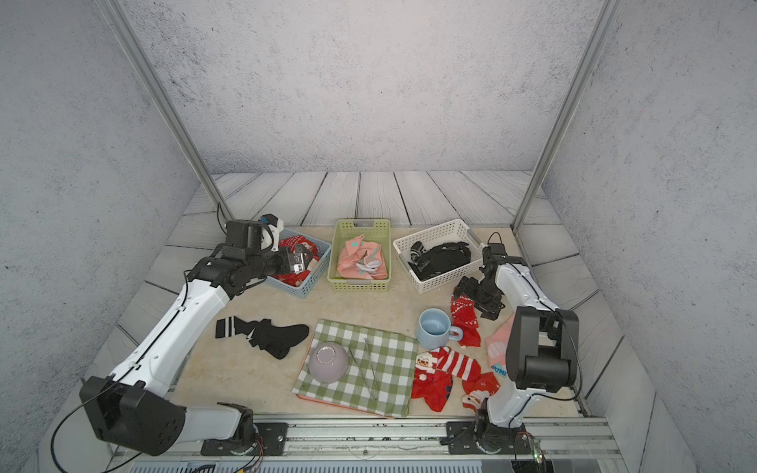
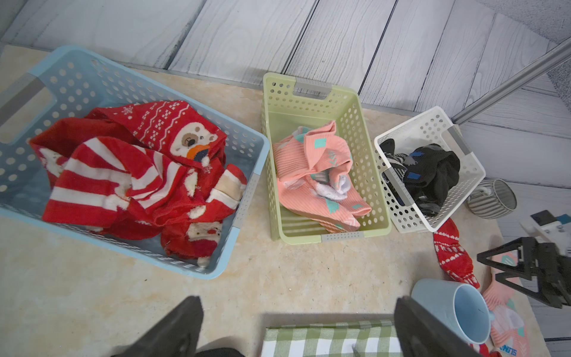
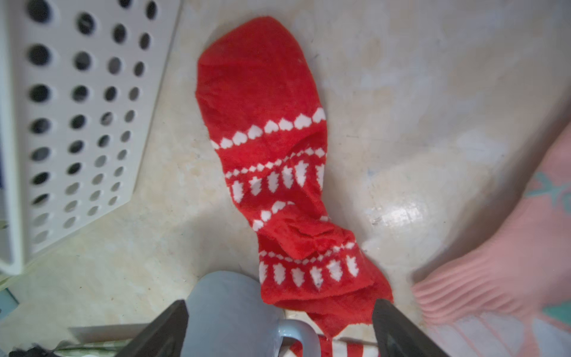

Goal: Sort the socks into the basket by color
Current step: Pick up the sock from the center of the board.

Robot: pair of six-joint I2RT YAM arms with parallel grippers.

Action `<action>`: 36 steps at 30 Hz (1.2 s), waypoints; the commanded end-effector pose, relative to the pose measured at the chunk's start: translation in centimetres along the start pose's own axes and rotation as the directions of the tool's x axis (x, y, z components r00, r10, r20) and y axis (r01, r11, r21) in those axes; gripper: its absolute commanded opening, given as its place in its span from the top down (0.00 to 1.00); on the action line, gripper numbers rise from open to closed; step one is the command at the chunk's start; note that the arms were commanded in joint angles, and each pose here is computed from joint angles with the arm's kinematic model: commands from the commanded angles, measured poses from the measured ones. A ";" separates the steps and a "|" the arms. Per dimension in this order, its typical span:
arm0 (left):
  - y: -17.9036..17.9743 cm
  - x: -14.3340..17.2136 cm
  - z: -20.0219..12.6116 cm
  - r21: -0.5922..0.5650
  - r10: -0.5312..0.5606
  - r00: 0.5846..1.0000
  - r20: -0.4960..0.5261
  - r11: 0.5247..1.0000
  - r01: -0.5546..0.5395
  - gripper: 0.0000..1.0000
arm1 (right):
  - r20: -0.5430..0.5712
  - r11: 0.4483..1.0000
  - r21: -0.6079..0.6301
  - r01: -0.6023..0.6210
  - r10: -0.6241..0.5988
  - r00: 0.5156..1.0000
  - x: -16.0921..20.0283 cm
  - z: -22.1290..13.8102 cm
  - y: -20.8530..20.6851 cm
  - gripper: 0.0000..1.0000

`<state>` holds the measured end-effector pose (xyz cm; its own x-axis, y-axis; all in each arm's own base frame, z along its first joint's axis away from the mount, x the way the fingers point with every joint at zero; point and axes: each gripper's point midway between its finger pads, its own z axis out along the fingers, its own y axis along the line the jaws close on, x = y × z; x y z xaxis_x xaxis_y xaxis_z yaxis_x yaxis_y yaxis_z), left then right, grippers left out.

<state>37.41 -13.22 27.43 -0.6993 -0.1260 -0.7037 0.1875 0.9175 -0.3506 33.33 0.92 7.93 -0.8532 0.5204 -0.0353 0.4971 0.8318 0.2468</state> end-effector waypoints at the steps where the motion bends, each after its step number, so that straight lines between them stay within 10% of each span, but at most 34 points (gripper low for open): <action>1: -0.9 -0.5 -0.2 0.035 0.004 1.000 0.016 0.999 -0.004 0.00 | -0.003 1.000 0.023 -0.015 0.015 1.000 -0.4 1.5 -0.6 0.06; 14: -2.8 -1.5 -0.4 0.110 0.016 0.999 0.030 0.994 -0.019 0.00 | -0.031 1.000 0.019 -0.014 0.015 0.999 -0.3 3.7 -0.9 0.29; 22: -3.6 -1.6 0.1 0.137 0.020 1.000 0.024 0.990 -0.023 0.00 | -0.044 0.999 0.029 -0.018 0.019 0.999 -0.3 5.0 -1.2 0.16; 36: -5.7 -2.0 0.4 0.203 0.066 0.997 0.032 0.977 -0.071 0.00 | 0.018 0.999 -0.002 -0.032 0.032 0.999 -0.1 3.2 -0.9 0.80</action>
<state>37.67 -17.38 29.21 -0.6931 -0.0959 -0.7144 0.3187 0.8482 -0.4230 33.50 0.93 2.83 -0.8410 0.5411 -0.0040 0.5250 0.8178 0.2359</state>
